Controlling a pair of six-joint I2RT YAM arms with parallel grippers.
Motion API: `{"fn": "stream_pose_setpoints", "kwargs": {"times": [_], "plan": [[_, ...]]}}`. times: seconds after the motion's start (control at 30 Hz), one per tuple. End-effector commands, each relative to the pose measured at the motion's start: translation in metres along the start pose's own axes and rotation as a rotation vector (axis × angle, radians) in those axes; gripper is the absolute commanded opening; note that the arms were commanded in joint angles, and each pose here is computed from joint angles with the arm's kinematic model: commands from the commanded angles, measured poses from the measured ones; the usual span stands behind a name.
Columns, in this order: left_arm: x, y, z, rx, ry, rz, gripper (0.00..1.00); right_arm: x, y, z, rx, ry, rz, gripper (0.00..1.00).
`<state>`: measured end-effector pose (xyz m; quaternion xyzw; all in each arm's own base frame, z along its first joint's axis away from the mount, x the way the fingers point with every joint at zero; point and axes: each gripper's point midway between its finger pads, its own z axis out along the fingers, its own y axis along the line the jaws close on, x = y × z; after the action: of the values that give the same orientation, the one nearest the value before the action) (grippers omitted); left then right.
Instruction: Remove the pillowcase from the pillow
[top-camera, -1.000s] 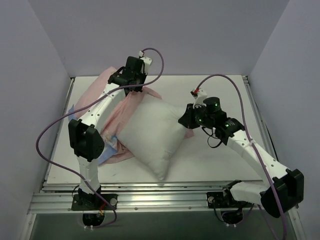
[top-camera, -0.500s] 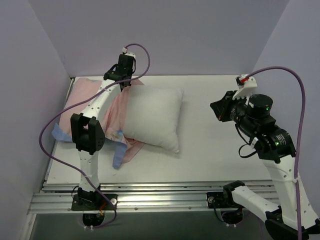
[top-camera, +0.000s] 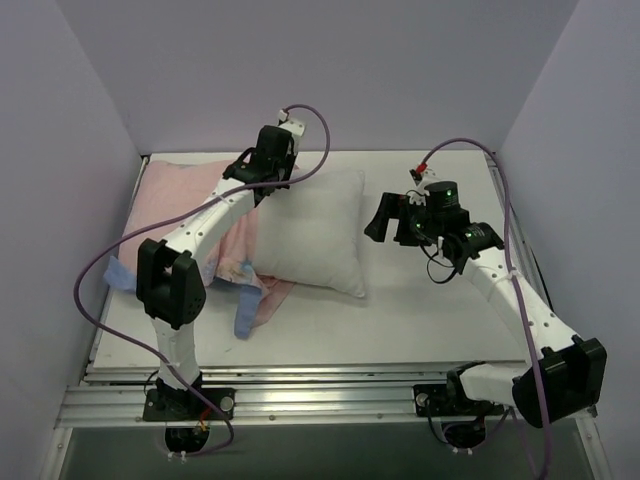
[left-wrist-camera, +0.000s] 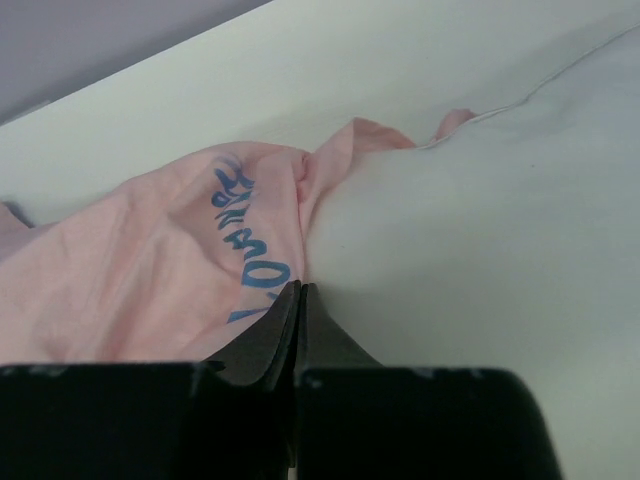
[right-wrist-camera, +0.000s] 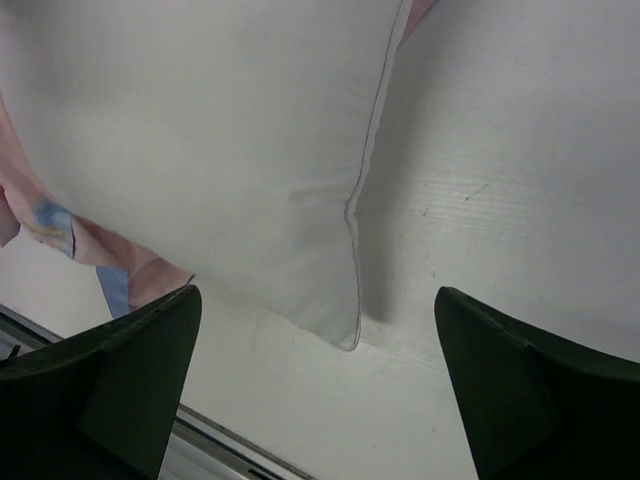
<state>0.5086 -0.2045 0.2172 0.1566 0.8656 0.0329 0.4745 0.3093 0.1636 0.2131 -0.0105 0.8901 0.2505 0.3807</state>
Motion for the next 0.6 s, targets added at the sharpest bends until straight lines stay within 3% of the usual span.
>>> {"fn": "stream_pose_setpoints", "kwargs": {"times": [0.0,0.37,0.57], "plan": [[-0.033,-0.019,-0.03,0.108,-0.12,-0.021,0.02,-0.04,-0.001,0.018,-0.02,-0.116,0.047,0.99],[-0.02,-0.059,-0.087,0.264,-0.119,0.006,0.02,-0.084,-0.03,0.103,-0.147,-0.107,0.196,1.0],[-0.01,-0.067,-0.1,0.296,-0.096,-0.012,0.02,-0.101,-0.016,0.125,-0.226,-0.091,0.071,1.0]]}}
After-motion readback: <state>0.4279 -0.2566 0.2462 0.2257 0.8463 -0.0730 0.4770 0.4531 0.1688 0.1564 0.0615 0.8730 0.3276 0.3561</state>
